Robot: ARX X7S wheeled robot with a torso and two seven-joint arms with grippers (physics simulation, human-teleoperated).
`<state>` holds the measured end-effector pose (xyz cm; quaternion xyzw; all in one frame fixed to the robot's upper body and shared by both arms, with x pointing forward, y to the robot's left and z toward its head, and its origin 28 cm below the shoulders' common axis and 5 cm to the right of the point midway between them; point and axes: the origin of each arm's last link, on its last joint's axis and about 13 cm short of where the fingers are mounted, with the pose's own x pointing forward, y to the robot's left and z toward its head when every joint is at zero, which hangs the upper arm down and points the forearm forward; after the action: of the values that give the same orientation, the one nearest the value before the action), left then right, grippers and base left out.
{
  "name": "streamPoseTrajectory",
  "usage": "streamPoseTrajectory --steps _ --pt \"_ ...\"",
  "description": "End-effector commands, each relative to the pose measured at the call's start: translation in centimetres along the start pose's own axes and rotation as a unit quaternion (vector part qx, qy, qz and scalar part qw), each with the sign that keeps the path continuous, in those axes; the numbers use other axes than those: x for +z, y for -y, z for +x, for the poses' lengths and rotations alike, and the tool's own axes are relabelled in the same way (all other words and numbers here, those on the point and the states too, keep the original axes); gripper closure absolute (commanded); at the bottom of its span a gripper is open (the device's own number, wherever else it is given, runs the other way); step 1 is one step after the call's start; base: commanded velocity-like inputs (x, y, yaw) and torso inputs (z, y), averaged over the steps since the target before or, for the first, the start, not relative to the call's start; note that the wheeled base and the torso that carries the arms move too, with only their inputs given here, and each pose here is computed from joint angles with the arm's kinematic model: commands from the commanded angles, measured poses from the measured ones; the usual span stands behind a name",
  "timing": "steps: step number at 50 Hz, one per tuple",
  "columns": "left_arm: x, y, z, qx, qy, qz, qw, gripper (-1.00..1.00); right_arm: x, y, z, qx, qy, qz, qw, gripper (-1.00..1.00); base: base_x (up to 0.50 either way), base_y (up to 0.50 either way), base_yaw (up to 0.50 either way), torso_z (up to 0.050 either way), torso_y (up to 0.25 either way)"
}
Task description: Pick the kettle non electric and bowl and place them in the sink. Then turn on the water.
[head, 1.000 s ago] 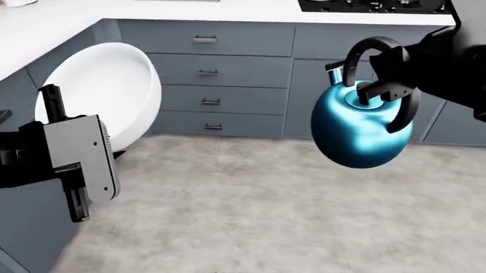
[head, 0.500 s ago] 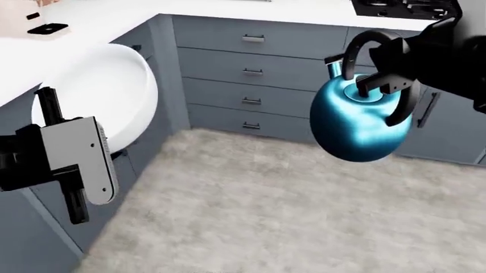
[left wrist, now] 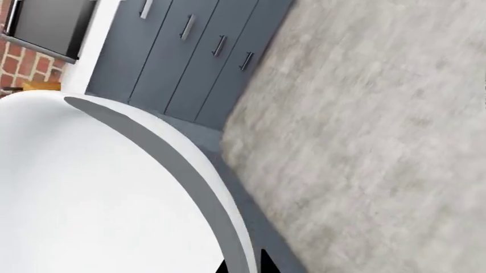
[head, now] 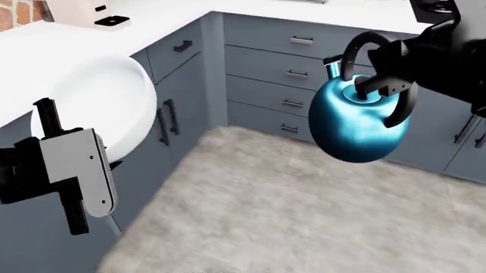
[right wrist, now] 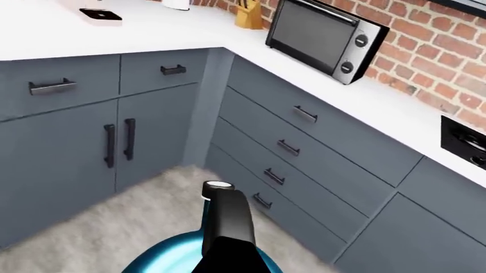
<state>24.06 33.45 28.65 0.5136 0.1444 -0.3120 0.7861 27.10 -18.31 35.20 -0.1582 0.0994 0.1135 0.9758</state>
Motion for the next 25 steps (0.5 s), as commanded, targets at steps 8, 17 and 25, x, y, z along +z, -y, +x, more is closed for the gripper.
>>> streamPoseTrajectory --steps 8,17,25 --pt "-0.1 -0.17 -0.44 0.029 0.009 -0.013 0.999 1.0 0.09 0.27 -0.11 -0.028 0.02 -0.005 0.999 1.0 0.0 0.0 0.5 0.0 0.001" --pt "-0.18 -0.24 -0.39 0.026 0.009 -0.009 1.0 1.0 -0.02 0.19 0.21 -0.03 0.015 -0.006 0.999 1.0 0.0 0.0 0.5 0.001 0.001" --pt "-0.18 -0.19 -0.41 0.025 0.01 -0.008 1.0 1.0 -0.24 0.11 0.21 -0.028 0.013 -0.005 0.999 1.0 0.0 0.0 0.5 0.0 0.003"
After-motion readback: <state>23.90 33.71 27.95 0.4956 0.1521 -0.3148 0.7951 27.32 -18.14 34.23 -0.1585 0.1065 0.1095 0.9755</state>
